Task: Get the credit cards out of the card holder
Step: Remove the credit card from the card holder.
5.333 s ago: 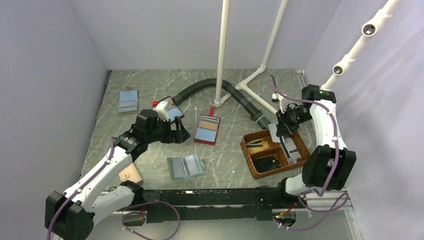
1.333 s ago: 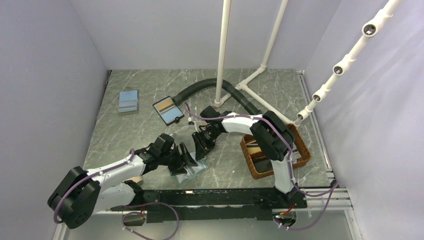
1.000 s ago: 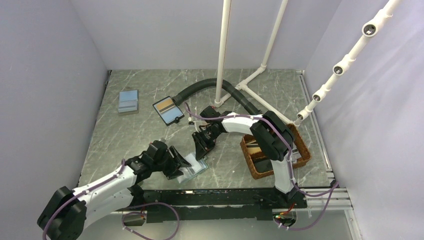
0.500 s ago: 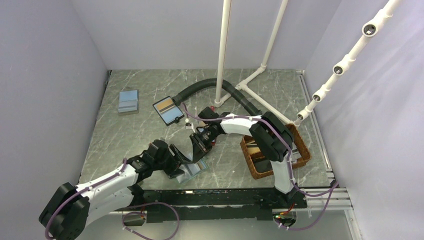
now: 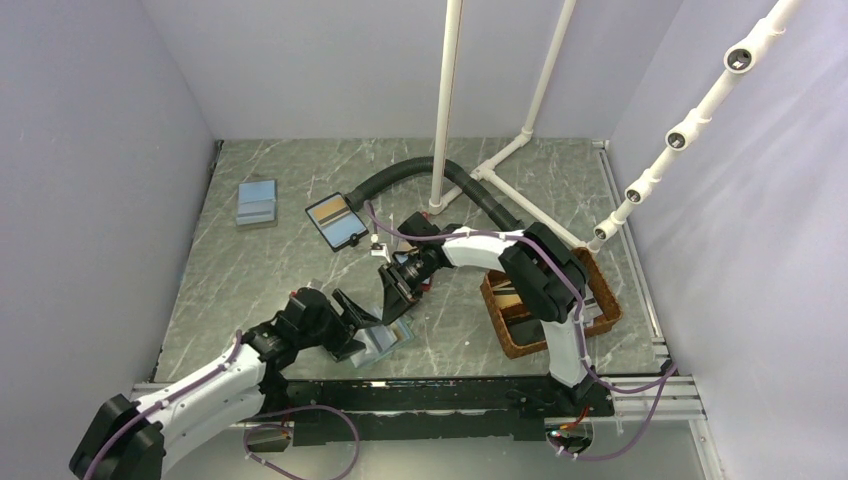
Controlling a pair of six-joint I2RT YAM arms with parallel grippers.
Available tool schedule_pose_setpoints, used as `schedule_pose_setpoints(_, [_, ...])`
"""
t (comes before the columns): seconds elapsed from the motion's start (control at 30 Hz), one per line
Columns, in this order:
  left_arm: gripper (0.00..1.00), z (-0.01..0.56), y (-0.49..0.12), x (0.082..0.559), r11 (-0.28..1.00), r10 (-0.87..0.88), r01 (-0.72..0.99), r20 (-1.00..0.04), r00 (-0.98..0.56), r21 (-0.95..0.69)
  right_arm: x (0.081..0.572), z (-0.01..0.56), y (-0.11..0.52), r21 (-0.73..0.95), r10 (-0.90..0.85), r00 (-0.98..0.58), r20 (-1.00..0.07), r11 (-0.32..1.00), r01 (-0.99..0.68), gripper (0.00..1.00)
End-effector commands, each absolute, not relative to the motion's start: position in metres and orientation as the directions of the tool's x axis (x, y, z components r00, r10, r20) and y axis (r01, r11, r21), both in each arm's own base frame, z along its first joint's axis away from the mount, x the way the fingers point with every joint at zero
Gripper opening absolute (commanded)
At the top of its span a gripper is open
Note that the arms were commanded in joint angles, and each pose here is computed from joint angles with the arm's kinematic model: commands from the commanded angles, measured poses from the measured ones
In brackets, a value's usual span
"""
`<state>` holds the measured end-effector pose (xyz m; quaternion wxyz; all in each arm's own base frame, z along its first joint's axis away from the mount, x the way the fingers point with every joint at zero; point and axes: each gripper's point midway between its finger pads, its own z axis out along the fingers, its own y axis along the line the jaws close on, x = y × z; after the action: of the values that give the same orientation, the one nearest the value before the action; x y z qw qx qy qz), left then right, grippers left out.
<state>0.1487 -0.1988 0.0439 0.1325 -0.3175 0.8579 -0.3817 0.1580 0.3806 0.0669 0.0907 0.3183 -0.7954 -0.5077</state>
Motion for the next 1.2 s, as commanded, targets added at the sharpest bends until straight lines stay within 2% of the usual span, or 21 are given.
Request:
schedule_pose_setpoints(0.0, [0.81,0.047,-0.192,0.162,0.456,-0.71,-0.459,-0.002,-0.704,-0.762,0.142,0.086,0.386,0.894,-0.624,-0.753,-0.207,0.192,-0.405,0.27])
schedule_pose_setpoints(0.17, [0.82,0.05,-0.192,0.163,0.445,-0.714,-0.452,-0.003,-0.7,-0.773,0.132,0.092,0.387,0.907,-0.645,-0.733,-0.214,0.147,-0.395,0.26])
schedule_pose_setpoints(0.33, [0.83,0.052,-0.193,0.165,0.442,-0.712,-0.442,-0.006,-0.702,-0.781,0.126,0.093,0.39,0.906,-0.659,-0.72,-0.216,0.139,-0.399,0.18])
schedule_pose_setpoints(0.5, [0.78,0.048,-0.193,0.163,0.446,-0.711,-0.454,0.002,-0.703,-0.771,0.129,0.089,0.39,0.898,-0.654,-0.726,-0.213,0.161,-0.409,0.11])
schedule_pose_setpoints(0.67, [0.75,0.048,-0.193,0.162,0.444,-0.711,-0.455,0.005,-0.703,-0.772,0.137,0.071,0.387,0.858,-0.648,-0.735,-0.201,0.245,-0.452,0.02])
schedule_pose_setpoints(1.0, [0.76,0.048,-0.19,0.162,0.447,-0.711,-0.449,-0.002,-0.704,-0.774,0.142,0.066,0.386,0.828,-0.647,-0.731,-0.218,0.274,-0.489,0.05])
schedule_pose_setpoints(1.17, [0.76,0.052,-0.187,0.161,0.475,-0.703,-0.446,-0.022,-0.711,-0.759,0.143,0.077,0.385,0.812,-0.664,-0.693,-0.28,0.221,-0.54,0.23])
